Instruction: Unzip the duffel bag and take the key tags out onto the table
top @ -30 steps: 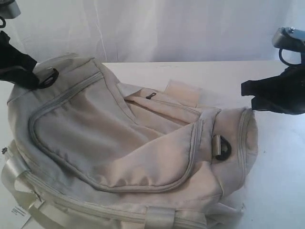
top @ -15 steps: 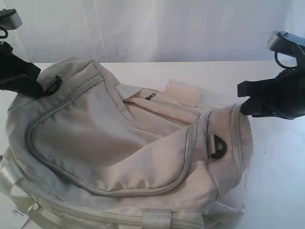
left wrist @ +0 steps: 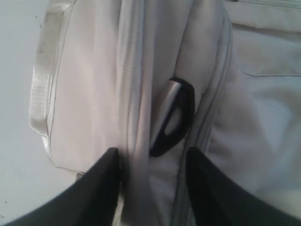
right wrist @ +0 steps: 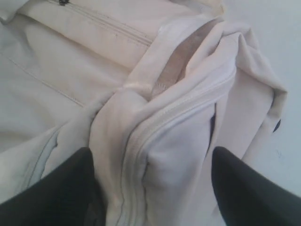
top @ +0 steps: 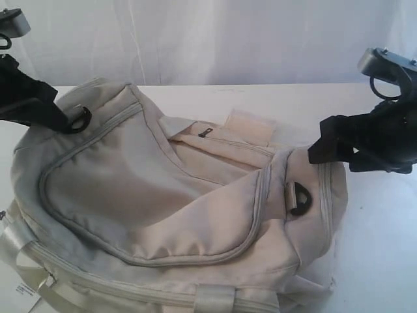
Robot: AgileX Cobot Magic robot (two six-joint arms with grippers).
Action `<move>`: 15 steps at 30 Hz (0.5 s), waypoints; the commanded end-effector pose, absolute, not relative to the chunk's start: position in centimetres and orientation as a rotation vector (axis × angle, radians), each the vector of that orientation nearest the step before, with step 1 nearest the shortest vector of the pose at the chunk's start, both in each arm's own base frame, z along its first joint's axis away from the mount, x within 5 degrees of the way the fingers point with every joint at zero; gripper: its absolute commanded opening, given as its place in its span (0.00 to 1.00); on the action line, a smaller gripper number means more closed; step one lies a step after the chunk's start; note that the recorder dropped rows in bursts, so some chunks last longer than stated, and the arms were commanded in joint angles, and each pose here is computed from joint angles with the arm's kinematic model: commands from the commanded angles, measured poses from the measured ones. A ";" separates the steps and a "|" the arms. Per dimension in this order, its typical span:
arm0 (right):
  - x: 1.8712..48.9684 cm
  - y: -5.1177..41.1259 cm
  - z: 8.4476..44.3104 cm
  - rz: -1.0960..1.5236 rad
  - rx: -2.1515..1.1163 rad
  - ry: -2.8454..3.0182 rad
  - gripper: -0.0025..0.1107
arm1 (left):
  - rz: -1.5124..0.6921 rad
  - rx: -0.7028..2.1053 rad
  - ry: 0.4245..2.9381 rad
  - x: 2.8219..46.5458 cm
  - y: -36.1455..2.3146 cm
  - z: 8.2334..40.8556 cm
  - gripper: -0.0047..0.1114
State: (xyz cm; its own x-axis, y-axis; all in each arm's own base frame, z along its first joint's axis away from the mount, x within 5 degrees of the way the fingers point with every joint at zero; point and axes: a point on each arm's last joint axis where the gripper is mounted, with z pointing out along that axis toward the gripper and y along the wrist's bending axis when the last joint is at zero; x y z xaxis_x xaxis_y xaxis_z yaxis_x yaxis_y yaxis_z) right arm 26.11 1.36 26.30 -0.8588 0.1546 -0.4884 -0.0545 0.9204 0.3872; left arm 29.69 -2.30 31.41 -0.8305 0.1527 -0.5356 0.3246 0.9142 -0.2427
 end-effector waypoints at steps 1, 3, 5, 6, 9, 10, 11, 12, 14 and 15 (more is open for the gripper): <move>25.9 1.8 26.5 0.598 0.066 2.565 0.60 | -0.497 0.342 2.553 29.3 -2.5 31.5 0.56; 25.9 1.8 26.5 0.601 0.067 2.566 0.60 | -0.519 0.349 2.560 29.5 -2.7 31.2 0.57; 25.9 1.8 26.5 0.602 0.068 2.568 0.60 | -0.551 0.370 2.585 29.9 -2.8 30.4 0.57; 25.9 1.8 26.4 0.603 0.068 2.571 0.60 | -0.573 0.364 2.601 30.1 -2.9 29.9 0.57; 26.0 1.8 26.3 0.606 0.070 2.574 0.60 | -0.627 0.364 2.647 30.4 -3.1 29.0 0.57; 26.0 1.8 26.3 0.607 0.071 2.576 0.60 | -0.638 0.366 2.653 30.4 -3.1 28.9 0.57; 26.0 1.8 26.2 0.607 0.072 2.578 0.60 | -0.638 0.366 2.653 30.4 -3.1 28.9 0.57; 26.1 1.8 26.0 0.609 0.074 2.584 0.60 | -0.638 0.366 2.653 30.4 -3.1 28.9 0.57; 26.3 1.8 25.7 0.614 0.079 2.599 0.60 | -0.634 0.368 2.648 30.4 -3.1 28.9 0.57; 26.4 1.8 25.4 0.617 0.081 2.609 0.60 | -0.634 0.367 2.647 30.5 -3.1 28.9 0.57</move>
State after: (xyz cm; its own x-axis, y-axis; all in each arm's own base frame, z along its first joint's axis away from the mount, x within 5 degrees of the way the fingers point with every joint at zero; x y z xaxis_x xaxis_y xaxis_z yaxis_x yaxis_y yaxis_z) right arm 26.11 1.73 25.77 -0.8866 0.1652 -0.4321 -0.0441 0.8996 0.4344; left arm 30.89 -2.87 29.04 -0.8752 0.1567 -0.4577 0.3342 0.8799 -0.3377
